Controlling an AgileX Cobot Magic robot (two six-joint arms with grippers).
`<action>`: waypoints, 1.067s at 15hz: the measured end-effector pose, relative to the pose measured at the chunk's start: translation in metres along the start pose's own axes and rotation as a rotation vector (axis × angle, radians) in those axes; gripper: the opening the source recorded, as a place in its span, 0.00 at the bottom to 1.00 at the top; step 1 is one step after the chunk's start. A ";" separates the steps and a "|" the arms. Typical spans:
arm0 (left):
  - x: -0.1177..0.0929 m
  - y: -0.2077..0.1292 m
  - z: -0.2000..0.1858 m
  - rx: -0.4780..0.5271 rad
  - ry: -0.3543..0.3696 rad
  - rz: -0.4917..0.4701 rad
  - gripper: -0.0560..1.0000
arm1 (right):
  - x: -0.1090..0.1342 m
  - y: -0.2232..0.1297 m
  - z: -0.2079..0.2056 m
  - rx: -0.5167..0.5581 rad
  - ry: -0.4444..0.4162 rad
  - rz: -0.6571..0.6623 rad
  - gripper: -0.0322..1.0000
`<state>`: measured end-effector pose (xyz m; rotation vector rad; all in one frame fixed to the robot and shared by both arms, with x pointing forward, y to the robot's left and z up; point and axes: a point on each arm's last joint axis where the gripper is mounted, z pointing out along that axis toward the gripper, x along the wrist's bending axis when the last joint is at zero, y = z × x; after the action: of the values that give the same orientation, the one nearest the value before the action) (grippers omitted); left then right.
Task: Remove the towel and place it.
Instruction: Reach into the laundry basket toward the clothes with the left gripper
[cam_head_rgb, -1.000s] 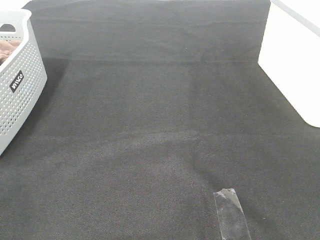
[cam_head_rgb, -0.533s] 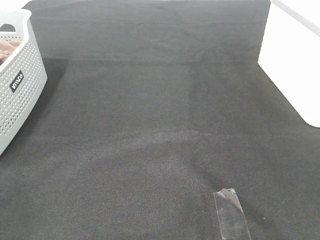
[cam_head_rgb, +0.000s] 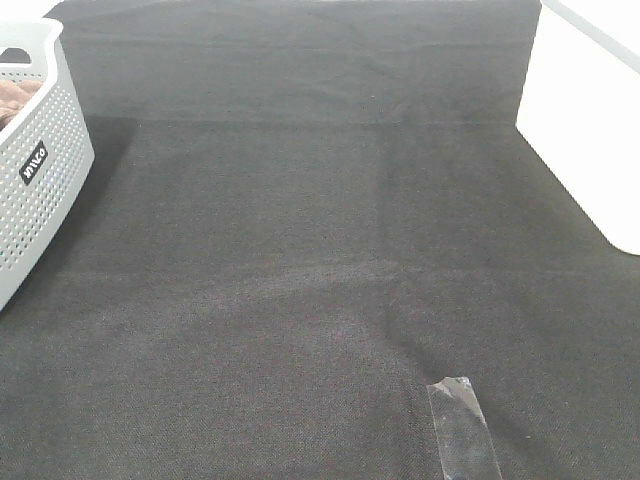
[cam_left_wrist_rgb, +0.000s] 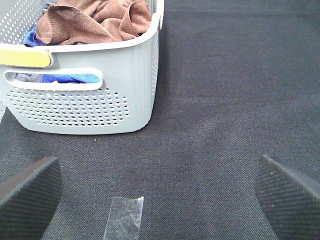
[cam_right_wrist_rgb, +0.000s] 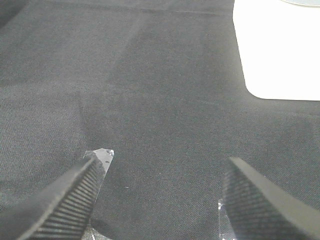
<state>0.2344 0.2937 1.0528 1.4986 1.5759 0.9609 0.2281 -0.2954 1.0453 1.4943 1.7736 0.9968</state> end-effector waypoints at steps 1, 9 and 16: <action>0.000 0.000 0.000 0.000 0.000 0.000 0.99 | 0.000 0.000 0.000 0.000 0.000 0.000 0.66; 0.000 0.000 0.000 0.000 0.000 0.000 0.99 | 0.000 0.000 0.000 0.000 0.000 0.000 0.66; -0.001 0.000 0.000 0.000 -0.007 -0.004 0.99 | 0.000 0.000 0.000 0.000 0.000 0.000 0.66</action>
<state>0.2344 0.2931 1.0528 1.4964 1.5731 0.9527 0.2281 -0.2954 1.0453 1.4943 1.7736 0.9968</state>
